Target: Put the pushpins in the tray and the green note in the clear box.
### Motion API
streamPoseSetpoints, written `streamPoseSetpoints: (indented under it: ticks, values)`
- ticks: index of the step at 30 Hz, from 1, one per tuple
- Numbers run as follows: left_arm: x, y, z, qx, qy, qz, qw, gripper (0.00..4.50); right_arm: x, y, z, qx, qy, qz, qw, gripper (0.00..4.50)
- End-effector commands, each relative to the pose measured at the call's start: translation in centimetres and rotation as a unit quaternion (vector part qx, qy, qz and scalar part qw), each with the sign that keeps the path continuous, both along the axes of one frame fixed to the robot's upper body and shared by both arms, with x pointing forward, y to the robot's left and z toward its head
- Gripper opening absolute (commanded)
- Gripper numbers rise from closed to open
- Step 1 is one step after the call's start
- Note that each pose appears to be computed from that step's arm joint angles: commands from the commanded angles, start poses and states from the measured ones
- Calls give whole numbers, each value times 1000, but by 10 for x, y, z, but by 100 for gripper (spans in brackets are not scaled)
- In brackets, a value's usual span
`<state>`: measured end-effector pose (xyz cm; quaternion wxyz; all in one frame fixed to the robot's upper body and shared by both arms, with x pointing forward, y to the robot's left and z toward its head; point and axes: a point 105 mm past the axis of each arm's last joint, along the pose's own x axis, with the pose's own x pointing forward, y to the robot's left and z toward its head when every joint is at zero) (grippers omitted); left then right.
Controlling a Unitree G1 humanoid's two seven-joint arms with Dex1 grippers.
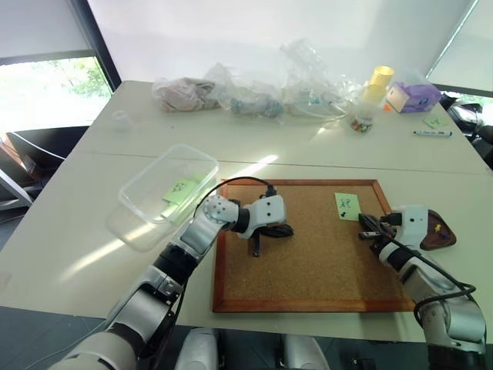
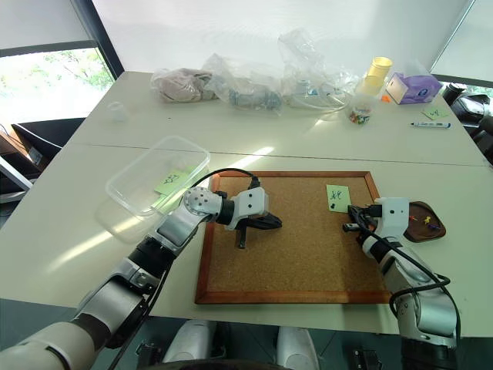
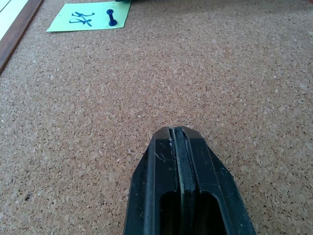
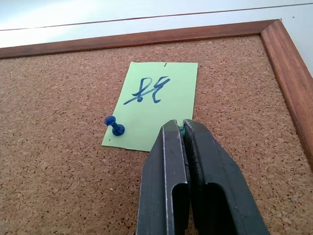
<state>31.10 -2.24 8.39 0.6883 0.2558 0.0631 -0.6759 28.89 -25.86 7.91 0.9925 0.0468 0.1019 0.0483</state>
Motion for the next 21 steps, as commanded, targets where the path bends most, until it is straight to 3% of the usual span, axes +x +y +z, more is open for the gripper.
streamPoseSetpoints:
  ticks: [1,8,15,21]
  values:
    - [-10,0,-19,44,21,-19,999,0,0,-9,23,-16,-58,-20,998,3]
    - [-9,6,-28,72,29,-11,997,0,-2,-16,39,-22,-108,-45,993,3]
    - [-9,8,-30,79,29,-11,996,0,-5,-16,38,-23,-110,-51,992,3]
    - [-10,6,-27,71,25,-16,997,0,-14,-60,40,-43,-106,-156,981,3]
